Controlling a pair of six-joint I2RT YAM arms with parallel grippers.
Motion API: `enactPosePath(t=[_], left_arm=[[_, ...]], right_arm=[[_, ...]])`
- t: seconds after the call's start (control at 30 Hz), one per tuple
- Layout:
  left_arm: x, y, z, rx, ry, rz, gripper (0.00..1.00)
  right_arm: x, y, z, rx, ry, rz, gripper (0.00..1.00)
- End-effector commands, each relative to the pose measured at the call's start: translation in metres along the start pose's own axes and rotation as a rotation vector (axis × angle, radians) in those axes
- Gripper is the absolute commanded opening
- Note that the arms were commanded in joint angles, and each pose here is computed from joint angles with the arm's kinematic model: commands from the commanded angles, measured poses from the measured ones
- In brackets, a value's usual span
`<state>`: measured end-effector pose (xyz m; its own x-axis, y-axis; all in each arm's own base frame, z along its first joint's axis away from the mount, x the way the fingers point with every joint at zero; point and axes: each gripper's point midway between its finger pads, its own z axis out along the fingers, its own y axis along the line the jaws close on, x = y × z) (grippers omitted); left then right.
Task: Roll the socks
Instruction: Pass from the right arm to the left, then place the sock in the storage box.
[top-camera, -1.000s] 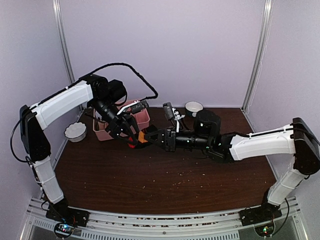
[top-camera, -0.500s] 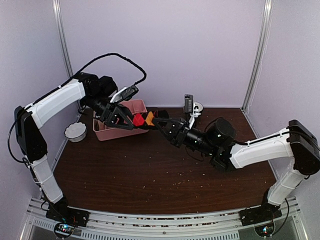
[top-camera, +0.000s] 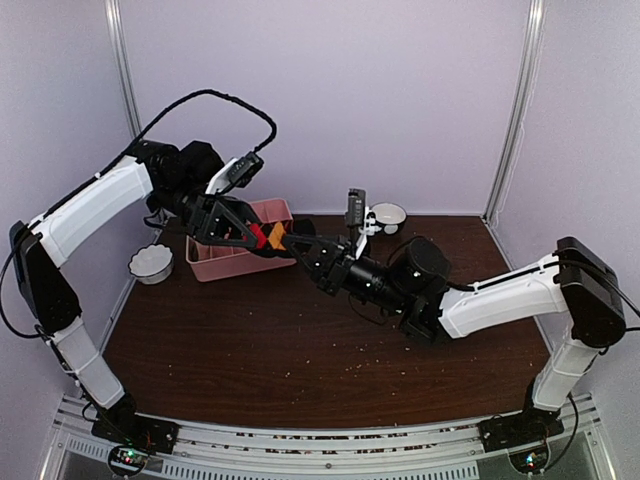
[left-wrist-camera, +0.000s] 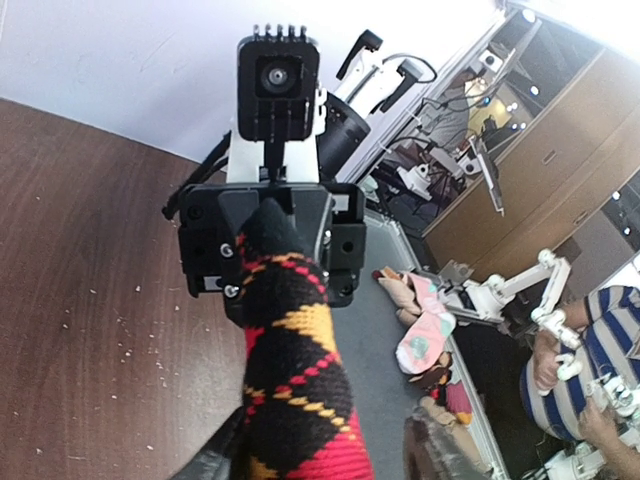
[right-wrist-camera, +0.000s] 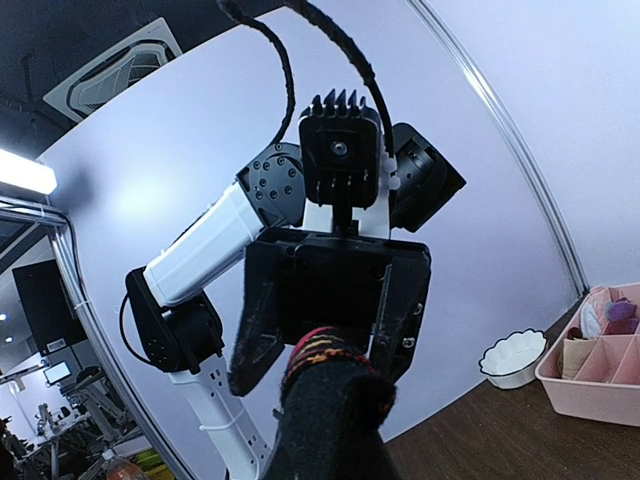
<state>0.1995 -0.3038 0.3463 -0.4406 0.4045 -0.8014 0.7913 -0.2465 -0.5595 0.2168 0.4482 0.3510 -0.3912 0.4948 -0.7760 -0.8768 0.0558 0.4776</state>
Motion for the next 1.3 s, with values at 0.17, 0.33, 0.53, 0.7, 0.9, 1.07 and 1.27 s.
enactPosePath(t=[0.17,0.33,0.53,0.7,0.9,1.07,1.27], left_arm=[[0.001,0.019,-0.005,-0.113,0.008,0.004,0.19],[-0.004,0.015,-0.007,-0.101,-0.001,0.014,0.0],[0.015,0.055,-0.029,-0.303,0.12,0.014,0.0],[0.075,0.142,-0.11,-0.795,0.454,-0.023,0.0],[0.11,0.192,-0.211,-1.152,0.685,-0.048,0.0],[0.11,0.224,-0.256,-1.316,0.718,-0.177,0.0],[0.117,0.253,-0.253,-1.304,0.571,-0.433,0.0]], right_arm=[[-0.005,0.0,0.004,0.017,-0.044,-0.018,0.0],[0.012,-0.004,0.005,0.037,0.01,-0.023,0.0],[0.033,-0.034,-0.009,0.162,0.108,0.002,0.56],[0.026,-0.06,-0.045,0.308,0.157,-0.042,0.68],[0.031,-0.086,-0.085,0.475,0.278,-0.1,0.67],[0.028,-0.087,-0.105,0.508,0.278,-0.106,0.64],[0.036,-0.091,-0.12,0.538,0.289,-0.092,0.6]])
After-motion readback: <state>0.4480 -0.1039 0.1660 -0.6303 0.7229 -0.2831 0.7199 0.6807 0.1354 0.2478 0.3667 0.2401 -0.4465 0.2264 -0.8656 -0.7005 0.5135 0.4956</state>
